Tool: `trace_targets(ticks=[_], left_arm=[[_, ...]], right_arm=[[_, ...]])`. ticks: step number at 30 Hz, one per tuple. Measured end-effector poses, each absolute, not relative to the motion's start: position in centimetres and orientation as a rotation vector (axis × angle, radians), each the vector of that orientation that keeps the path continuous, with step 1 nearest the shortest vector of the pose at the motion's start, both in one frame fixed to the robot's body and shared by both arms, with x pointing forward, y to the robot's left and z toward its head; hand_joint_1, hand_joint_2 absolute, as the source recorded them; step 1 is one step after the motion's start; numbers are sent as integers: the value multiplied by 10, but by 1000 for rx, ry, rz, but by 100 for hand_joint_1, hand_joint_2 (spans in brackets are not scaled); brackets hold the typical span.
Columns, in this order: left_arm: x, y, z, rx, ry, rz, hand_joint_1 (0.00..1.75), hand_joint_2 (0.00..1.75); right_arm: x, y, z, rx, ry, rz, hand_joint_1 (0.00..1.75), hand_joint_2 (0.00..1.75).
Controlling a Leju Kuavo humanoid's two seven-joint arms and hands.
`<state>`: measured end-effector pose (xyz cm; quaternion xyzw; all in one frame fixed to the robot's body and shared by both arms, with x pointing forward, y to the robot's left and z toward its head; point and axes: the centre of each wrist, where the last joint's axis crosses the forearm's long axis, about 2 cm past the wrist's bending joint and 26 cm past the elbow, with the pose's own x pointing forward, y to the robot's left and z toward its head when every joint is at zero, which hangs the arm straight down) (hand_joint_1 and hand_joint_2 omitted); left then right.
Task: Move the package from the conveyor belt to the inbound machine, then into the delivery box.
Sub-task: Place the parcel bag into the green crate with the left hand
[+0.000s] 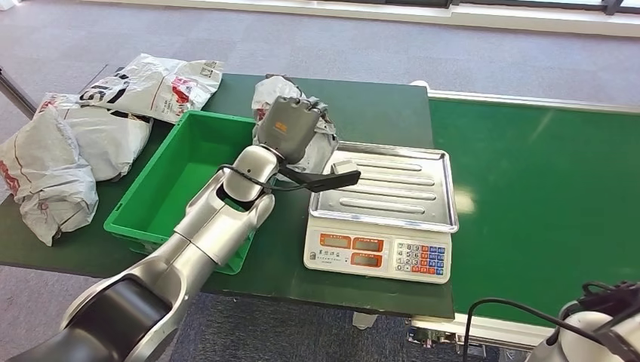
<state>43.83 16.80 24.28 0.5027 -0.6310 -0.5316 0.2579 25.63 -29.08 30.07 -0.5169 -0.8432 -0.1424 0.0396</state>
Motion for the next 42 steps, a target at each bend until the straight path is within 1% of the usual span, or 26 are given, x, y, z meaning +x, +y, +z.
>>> trace_targets(ticks=[2, 6, 9, 18, 20, 22, 24, 29, 32, 42], left_arm=[[439, 176, 241, 1412, -1656, -1413, 175, 175], [443, 202, 232, 1520, -1374, -1309, 175, 175], [444, 228, 218, 1565, -1225, -1277, 175, 175], [438, 282, 186, 1590, -1031, -1220, 175, 175], [436, 294, 181, 1588, -992, -1194, 87, 175], [433, 305, 176, 1585, -952, -1173, 0, 87], [431, 313, 171, 1583, -912, -1152, 0, 0], [425, 319, 166, 1641, -932, -1055, 0, 0], [424, 318, 172, 1691, -986, -992, 0, 0], [419, 311, 192, 1767, -1092, -916, 0, 0]], right_arm=[[256, -293, 299, -1590, -2575, -438, 0, 175], [255, -296, 298, -1604, -2556, -437, 0, 175], [254, -297, 297, -1616, -2542, -431, 0, 175], [253, -301, 294, -1644, -2516, -416, 0, 175], [253, -301, 294, -1648, -2509, -413, 0, 175], [252, -301, 295, -1652, -2504, -412, 0, 175], [252, -301, 295, -1660, -2495, -405, 0, 175], [250, -301, 298, -1683, -2473, -388, 0, 175], [248, -301, 299, -1688, -2474, -396, 0, 175], [245, -302, 300, -1682, -2487, -419, 0, 175]])
